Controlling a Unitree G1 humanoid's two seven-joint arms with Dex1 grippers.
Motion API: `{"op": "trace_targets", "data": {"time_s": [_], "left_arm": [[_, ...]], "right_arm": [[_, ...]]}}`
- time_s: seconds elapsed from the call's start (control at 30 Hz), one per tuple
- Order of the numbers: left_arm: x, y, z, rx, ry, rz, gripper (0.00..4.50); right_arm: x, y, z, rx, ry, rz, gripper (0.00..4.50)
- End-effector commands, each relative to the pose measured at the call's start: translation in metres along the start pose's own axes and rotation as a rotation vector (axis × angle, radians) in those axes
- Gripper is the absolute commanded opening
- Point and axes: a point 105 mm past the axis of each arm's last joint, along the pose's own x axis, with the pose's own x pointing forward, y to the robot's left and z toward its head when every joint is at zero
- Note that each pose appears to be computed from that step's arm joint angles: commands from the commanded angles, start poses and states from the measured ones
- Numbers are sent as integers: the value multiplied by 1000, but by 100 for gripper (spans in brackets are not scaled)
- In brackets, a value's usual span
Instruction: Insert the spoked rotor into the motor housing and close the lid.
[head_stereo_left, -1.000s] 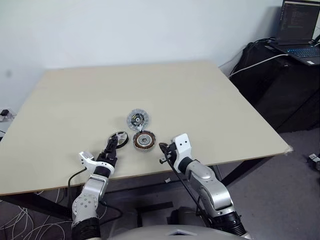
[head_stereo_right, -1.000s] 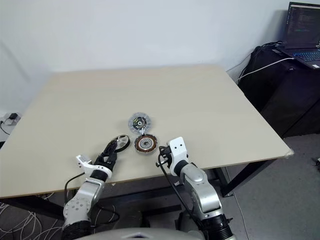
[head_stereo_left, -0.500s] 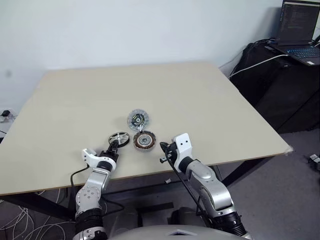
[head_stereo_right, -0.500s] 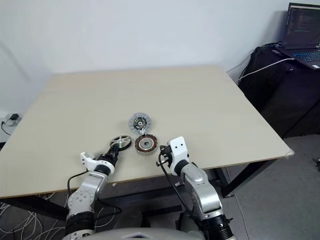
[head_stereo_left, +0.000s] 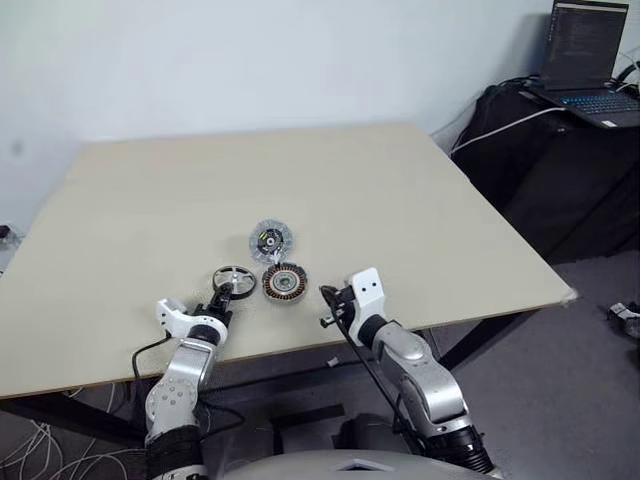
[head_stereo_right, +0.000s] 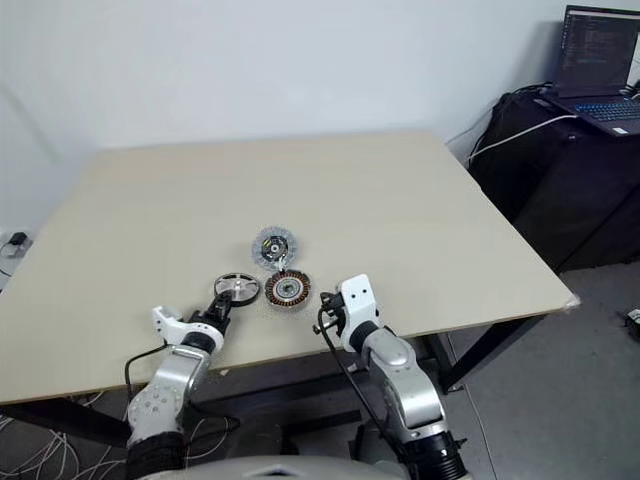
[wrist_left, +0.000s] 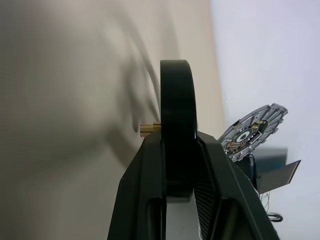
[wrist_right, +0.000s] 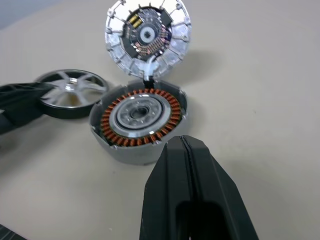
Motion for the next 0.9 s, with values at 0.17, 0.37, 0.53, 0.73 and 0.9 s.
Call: {"op": "trace_targets", "data": {"time_s": [0.17,0.37,0.53,0.73,0.9], "left_arm": [[-30,-42,-6,-107,-15,-301,42],[-29,-71,-38,-71,186,-412,42],[-19,-78,-61,-32,292,-403,42],[-6,-82,-74,17,357,-382,42],[-1,-71,-74,45,348,-310,42]], "right_arm": [[0,1,16,-6,-60,7,0],[1,3,15,-10,-52,16,0],[1,2,15,-12,-52,13,0],[0,0,16,-11,-61,-4,0],[0,-1,16,-7,-65,-10,0]]}}
